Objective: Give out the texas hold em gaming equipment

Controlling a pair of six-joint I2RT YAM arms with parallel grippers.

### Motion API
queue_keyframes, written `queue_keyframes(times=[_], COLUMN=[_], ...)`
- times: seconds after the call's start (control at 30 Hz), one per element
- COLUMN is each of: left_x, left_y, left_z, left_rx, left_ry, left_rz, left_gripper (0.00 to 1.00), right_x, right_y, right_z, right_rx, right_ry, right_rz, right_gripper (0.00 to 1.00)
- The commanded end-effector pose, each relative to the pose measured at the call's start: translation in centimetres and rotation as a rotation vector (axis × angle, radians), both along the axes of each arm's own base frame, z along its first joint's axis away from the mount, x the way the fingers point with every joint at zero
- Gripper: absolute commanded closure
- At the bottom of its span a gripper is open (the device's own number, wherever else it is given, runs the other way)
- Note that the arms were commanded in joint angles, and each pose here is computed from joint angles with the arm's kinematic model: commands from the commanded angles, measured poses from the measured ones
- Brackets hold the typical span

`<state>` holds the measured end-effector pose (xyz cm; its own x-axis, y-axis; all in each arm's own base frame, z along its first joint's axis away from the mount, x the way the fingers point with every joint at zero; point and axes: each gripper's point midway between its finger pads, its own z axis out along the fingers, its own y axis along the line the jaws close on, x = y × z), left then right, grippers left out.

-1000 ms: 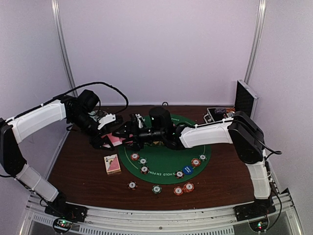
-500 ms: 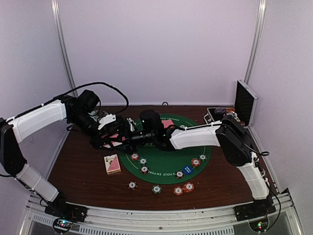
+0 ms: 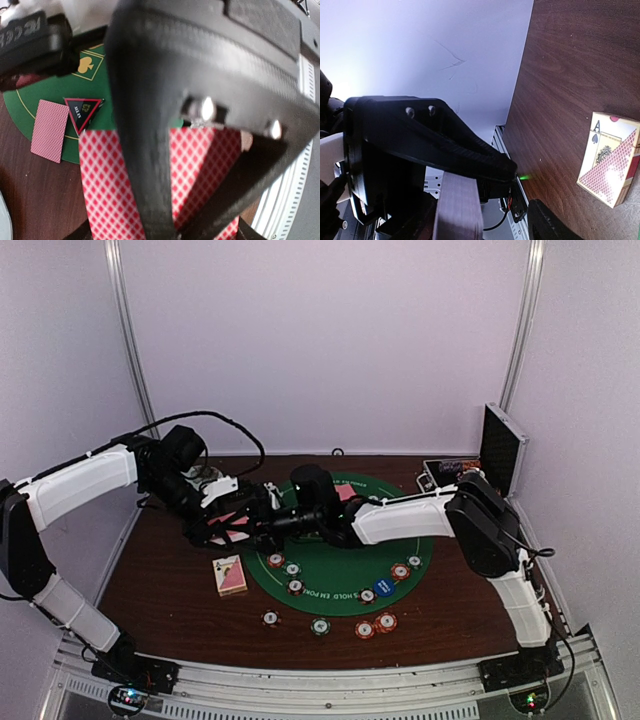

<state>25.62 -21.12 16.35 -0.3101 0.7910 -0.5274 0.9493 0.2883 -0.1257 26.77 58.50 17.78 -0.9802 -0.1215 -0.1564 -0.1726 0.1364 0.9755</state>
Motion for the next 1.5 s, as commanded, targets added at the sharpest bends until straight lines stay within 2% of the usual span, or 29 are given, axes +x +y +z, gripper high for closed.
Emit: queue_keyframes(times=[0.0,0.2,0.5,1.13,1.33,1.47], left_x=[0.3,0.4,0.2,0.0,-0.2,-0.2], left_y=[-0.7,-0.7,-0.6,-0.3,-0.2,-0.2], left_z=[1.4,1.5,1.3,0.8,0.7,0.7], left_rx=[-0.048,-0.048,-0.045,-0.031,-0.027,-0.026], left_ry=[-0.048,-0.050,-0.050,-0.044,-0.043,-0.046], left_rz=[-0.026,-0.025,-0.026,-0.029,-0.030,-0.030], left_gripper=[1.00,1.00,1.00,1.00,1.00,1.00], right_x=[0.6,0.4,0.3,0.6,0.9,1.0], right_y=[-1.7,-2.3,-3.1,-5.1,-6.0,-7.0], right_z=[-1.6,-0.9,-0.2,1.5,2.1,2.1], right_rx=[-0.070,-0.071,-0.063,-0.046,-0.051,-0.064], right_ry=[0.016,0.004,-0.002,-0.012,-0.019,-0.022], right_rz=[-0.030,-0.030,-0.040,-0.077,-0.091,-0.104], right_gripper=[0.41,0.48,0.63,0.76,0.85,0.88])
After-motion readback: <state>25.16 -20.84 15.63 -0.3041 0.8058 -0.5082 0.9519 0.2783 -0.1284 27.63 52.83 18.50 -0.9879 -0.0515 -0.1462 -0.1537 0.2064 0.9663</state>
